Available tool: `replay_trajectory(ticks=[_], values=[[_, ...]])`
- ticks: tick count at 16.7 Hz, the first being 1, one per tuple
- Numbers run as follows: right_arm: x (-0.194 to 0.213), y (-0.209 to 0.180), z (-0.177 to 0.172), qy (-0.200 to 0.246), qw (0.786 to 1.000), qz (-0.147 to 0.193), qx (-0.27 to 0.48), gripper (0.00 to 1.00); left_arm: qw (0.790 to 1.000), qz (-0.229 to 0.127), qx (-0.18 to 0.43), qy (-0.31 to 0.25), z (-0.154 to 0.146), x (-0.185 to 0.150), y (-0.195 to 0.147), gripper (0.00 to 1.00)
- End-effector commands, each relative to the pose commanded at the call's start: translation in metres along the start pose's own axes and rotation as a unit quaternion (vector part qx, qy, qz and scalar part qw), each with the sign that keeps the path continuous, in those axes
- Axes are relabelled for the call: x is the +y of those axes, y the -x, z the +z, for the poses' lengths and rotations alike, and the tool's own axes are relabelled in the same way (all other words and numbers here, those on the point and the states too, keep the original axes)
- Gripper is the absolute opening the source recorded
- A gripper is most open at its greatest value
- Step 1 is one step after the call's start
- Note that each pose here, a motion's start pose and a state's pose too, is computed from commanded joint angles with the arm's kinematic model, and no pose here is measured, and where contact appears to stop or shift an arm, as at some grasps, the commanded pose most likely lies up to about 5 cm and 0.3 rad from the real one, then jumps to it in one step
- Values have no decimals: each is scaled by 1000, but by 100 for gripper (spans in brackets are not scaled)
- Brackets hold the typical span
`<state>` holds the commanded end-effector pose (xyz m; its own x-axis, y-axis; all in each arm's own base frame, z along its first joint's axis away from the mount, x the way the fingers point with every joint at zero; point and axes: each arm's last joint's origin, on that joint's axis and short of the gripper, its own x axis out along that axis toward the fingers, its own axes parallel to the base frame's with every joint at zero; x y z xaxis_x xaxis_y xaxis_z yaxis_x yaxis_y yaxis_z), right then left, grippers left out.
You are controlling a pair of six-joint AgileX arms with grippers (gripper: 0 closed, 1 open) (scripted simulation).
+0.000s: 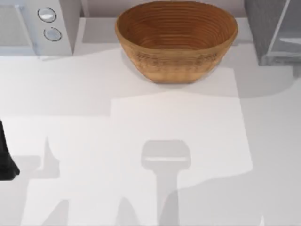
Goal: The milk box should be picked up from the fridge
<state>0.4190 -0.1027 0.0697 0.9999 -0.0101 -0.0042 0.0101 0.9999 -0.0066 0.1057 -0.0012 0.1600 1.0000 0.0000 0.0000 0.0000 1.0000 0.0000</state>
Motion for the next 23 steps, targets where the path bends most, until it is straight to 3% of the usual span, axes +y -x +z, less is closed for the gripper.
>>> replay_trajectory(ticks=[6, 11, 23], values=[[1, -47, 2, 1, 1000, 0, -4, 100, 1000, 0, 0, 0, 0, 0, 0, 100], [1, -53, 2, 0, 1000, 0, -2, 100, 1000, 0, 0, 0, 0, 0, 0, 100], [1, -53, 2, 0, 1000, 0, -2, 10, 1000, 0, 0, 0, 0, 0, 0, 100]])
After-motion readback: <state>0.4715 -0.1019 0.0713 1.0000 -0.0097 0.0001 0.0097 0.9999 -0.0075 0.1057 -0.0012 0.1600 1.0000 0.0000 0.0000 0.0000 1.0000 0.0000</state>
